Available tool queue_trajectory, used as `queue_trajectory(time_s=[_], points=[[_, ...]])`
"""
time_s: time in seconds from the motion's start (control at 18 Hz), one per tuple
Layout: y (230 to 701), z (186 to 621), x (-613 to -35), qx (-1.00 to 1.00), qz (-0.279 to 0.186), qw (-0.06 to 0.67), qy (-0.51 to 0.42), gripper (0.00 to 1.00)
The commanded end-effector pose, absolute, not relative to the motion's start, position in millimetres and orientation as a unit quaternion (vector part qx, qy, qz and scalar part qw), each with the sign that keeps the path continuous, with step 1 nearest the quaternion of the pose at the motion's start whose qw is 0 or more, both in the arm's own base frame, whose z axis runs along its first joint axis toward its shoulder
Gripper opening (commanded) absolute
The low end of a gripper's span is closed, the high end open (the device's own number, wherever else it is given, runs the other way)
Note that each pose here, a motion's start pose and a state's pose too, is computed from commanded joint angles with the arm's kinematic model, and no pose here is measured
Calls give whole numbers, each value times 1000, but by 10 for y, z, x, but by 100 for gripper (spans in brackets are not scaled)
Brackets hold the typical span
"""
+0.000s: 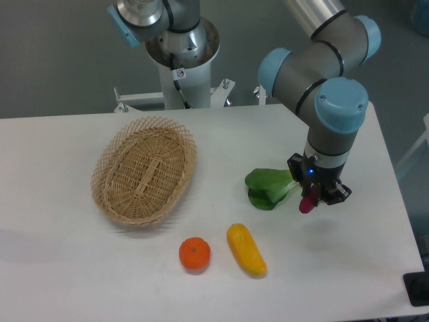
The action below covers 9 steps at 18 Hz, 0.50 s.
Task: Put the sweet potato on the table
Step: 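Hold the purple sweet potato in the gripper above the table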
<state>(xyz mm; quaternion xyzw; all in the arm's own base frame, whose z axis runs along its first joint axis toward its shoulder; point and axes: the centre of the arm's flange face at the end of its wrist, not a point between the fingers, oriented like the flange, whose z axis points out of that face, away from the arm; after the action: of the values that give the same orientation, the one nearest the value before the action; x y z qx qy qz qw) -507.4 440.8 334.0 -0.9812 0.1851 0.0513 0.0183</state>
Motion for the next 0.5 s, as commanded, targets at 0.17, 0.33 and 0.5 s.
queue_trajectory(time_s=[0.17,0.33,0.5], points=[[4407,3320,-5081,-982,51,16,182,28],[4423,3290,-5088,-982,50,16,180,29],[4458,3192,-5093,-983,44,13,179,29]])
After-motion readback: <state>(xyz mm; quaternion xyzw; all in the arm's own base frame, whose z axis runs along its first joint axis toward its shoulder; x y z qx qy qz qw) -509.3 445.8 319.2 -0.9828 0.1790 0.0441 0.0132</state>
